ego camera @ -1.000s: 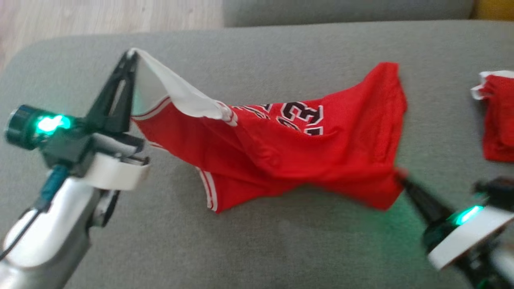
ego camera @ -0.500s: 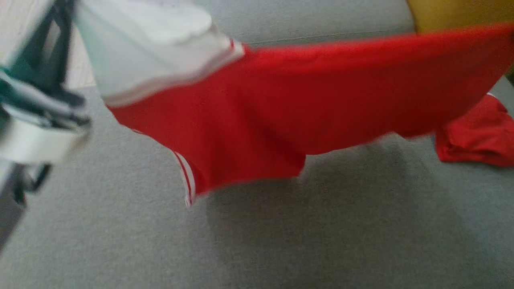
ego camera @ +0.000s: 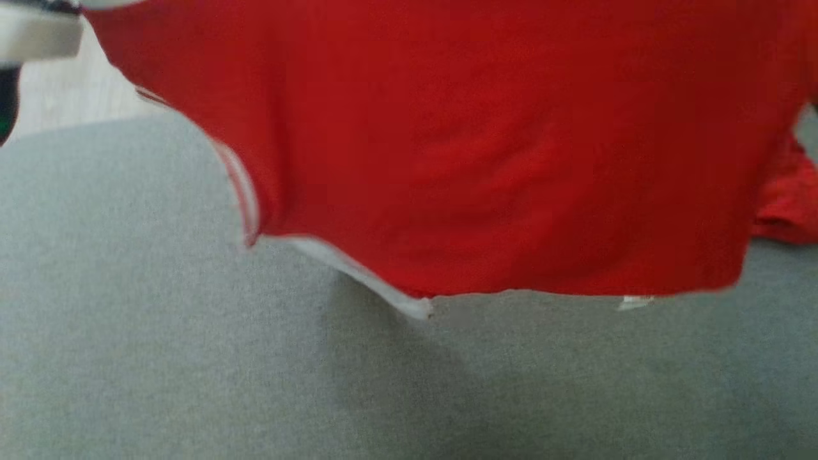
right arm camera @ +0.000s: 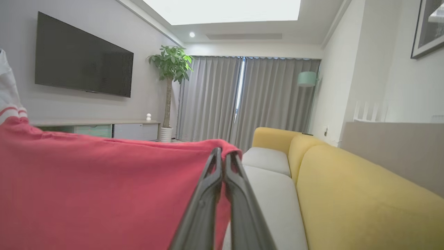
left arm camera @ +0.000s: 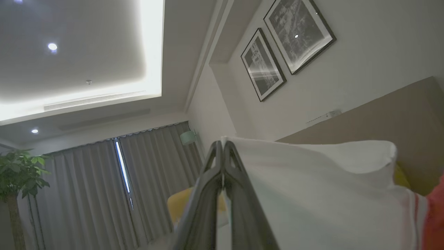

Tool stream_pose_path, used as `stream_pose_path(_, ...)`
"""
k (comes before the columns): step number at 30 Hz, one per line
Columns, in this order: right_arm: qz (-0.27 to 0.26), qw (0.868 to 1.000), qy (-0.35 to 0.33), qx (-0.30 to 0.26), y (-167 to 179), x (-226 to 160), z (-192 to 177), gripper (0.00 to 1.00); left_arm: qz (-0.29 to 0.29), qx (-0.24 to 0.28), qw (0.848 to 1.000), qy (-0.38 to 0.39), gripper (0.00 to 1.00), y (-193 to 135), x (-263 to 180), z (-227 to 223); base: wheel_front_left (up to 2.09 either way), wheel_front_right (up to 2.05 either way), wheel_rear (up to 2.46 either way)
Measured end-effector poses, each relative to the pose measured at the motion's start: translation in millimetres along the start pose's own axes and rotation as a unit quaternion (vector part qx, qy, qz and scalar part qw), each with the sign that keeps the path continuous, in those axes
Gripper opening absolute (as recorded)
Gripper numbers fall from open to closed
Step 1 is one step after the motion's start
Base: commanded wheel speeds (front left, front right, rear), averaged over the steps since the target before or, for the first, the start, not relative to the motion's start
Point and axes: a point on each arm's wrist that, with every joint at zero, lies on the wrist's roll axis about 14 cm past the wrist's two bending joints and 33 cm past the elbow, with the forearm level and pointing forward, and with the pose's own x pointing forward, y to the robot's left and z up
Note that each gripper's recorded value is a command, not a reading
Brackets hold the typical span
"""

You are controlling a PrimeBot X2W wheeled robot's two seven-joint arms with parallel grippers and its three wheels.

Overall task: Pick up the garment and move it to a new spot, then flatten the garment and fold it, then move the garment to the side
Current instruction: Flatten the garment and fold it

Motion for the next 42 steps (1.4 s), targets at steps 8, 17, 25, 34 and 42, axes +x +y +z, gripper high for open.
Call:
stream_pose_path(8,-0.009,1.0,0.006,-0.007,-10.2,73.4,-46.9,0.0,0.04,-0.002,0.996,0.085,0.0,28.9,28.9,-99.0,0.0,0.0,0.0)
stream_pose_path(17,-0.04,0.998,-0.03,-0.026,-41.6,131.7,-65.9,0.0,0.066,0.028,0.997,0.006,0.0,53.1,87.7,-86.9,0.0,0.0,0.0)
stream_pose_path(25,-0.016,0.998,0.055,-0.001,-25.9,132.1,-157.2,0.0,0.05,-0.033,0.995,0.074,0.0,30.6,37.8,-173.5,0.0,0.0,0.0)
stream_pose_path(34,0.014,0.981,0.182,0.065,19.2,53.5,-239.9,0.0,0.018,-0.102,0.976,0.191,0.0,-37.1,-85.4,-231.8,0.0,0.0,0.0)
stream_pose_path(42,0.02,0.963,0.25,0.1,40.0,-26.6,-255.2,0.0,-0.016,-0.146,0.942,0.302,0.0,-100.8,-203.4,-235.8,0.0,0.0,0.0)
